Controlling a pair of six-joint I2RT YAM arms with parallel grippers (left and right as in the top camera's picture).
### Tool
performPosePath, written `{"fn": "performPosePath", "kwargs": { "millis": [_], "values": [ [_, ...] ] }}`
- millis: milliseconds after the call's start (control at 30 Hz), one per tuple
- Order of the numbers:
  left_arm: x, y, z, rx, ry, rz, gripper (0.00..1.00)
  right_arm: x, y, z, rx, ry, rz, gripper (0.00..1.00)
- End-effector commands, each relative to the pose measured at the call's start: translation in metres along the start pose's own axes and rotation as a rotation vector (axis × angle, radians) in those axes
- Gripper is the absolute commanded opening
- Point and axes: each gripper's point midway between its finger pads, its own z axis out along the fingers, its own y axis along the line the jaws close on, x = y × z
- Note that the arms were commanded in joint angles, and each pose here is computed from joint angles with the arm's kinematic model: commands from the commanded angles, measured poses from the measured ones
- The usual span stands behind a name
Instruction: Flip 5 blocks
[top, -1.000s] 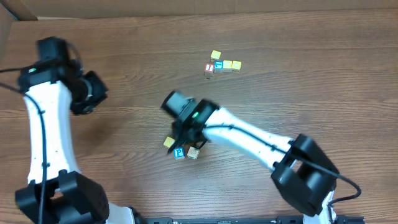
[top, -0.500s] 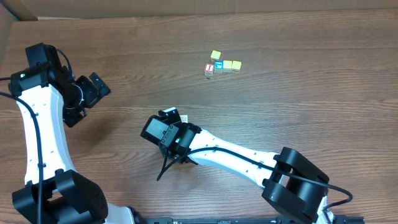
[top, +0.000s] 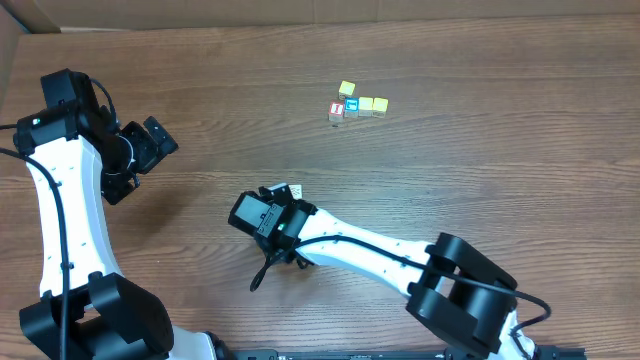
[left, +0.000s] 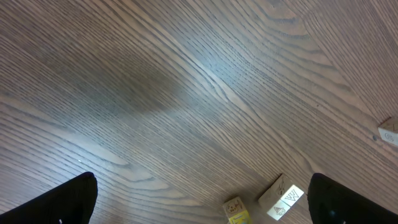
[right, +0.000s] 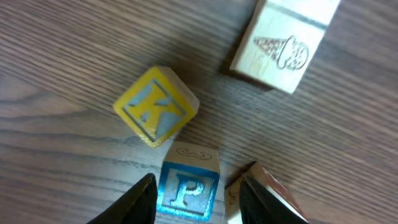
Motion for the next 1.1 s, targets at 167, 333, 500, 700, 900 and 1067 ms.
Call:
{"fn": "performPosePath", "kwargs": {
  "millis": [167,333,500,700,900,1067],
  "values": [
    [0.0030,-0.0013,0.0027,-0.001,0.010,0.002,1.00,0.0022,0.0066,0.0011,-0.015,0.009,-0.004,0.40],
    [0.0030,-0.0013,0.0027,-0.001,0.010,0.002,1.00,0.0028,0.0075,0.0015,-0.015,0.009,-0.007,0.39],
    [0.0030,-0.0013,0.0027,-0.001,0.010,0.002,1.00,0.0034,0.0081,0.0018,-0.016,0.010,-0.007,0.39],
    [0.0030,-0.0013,0.0027,-0.001,0.010,0.002,1.00,0.0063,0.0068,0.0091,-0.004,0.023,-0.009,0.38],
    [0.0030,-0.0013,0.0027,-0.001,0.010,0.002,1.00,0.0059,0.0072,0.0100,-0.005,0.022,-0.009,0.30],
    [0.0030,-0.0013,0.0027,-0.001,0.010,0.002,1.00,0.0048,0.0081,0.0100,-0.008,0.017,-0.008,0.28]
  ]
}}
